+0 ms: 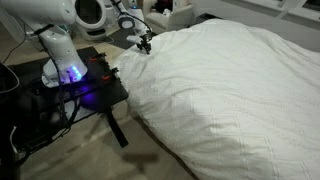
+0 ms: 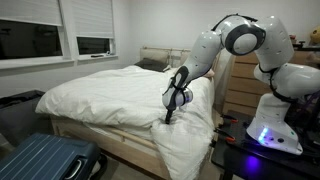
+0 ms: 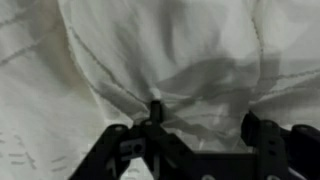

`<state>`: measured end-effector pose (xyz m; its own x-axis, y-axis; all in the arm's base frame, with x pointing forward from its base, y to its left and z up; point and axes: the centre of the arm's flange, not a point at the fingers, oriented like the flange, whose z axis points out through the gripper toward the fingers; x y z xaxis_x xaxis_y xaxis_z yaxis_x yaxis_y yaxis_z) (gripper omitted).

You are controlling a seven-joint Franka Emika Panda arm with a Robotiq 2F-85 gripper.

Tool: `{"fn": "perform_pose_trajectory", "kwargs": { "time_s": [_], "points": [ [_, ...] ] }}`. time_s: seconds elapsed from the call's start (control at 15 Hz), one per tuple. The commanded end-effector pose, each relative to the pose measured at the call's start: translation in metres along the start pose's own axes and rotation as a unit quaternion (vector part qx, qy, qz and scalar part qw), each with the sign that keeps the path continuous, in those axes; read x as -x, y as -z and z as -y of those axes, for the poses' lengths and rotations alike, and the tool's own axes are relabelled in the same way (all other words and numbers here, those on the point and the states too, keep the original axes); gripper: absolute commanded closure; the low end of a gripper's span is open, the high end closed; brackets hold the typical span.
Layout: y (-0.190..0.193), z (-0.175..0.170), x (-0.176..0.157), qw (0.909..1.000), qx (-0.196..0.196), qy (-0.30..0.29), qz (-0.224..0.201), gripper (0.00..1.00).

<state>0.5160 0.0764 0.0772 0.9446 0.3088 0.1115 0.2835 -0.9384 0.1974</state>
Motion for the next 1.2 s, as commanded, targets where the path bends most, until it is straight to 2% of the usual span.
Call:
{"fn": "perform_pose_trajectory", "kwargs": {
  "time_s": [0.0, 0.27, 0.4, 0.6, 0.87, 1.13],
  "points": [
    [-0.019, -0.003, 0.004, 1.0, 0.001, 0.008, 0.005, 0.57],
    [0.002, -0.007, 0.02, 0.9997, 0.0, 0.012, 0.02, 0.88],
    [0.012, -0.011, 0.027, 0.9993, -0.007, 0.018, 0.033, 1.0],
    [0.026, -0.013, 0.035, 0.9979, -0.017, 0.03, 0.054, 1.0],
    [0.05, 0.006, 0.03, 0.9907, -0.051, 0.097, 0.081, 0.99],
    [0.075, 0.071, 0.023, 0.9773, -0.069, 0.183, 0.081, 0.99]
  ]
}}
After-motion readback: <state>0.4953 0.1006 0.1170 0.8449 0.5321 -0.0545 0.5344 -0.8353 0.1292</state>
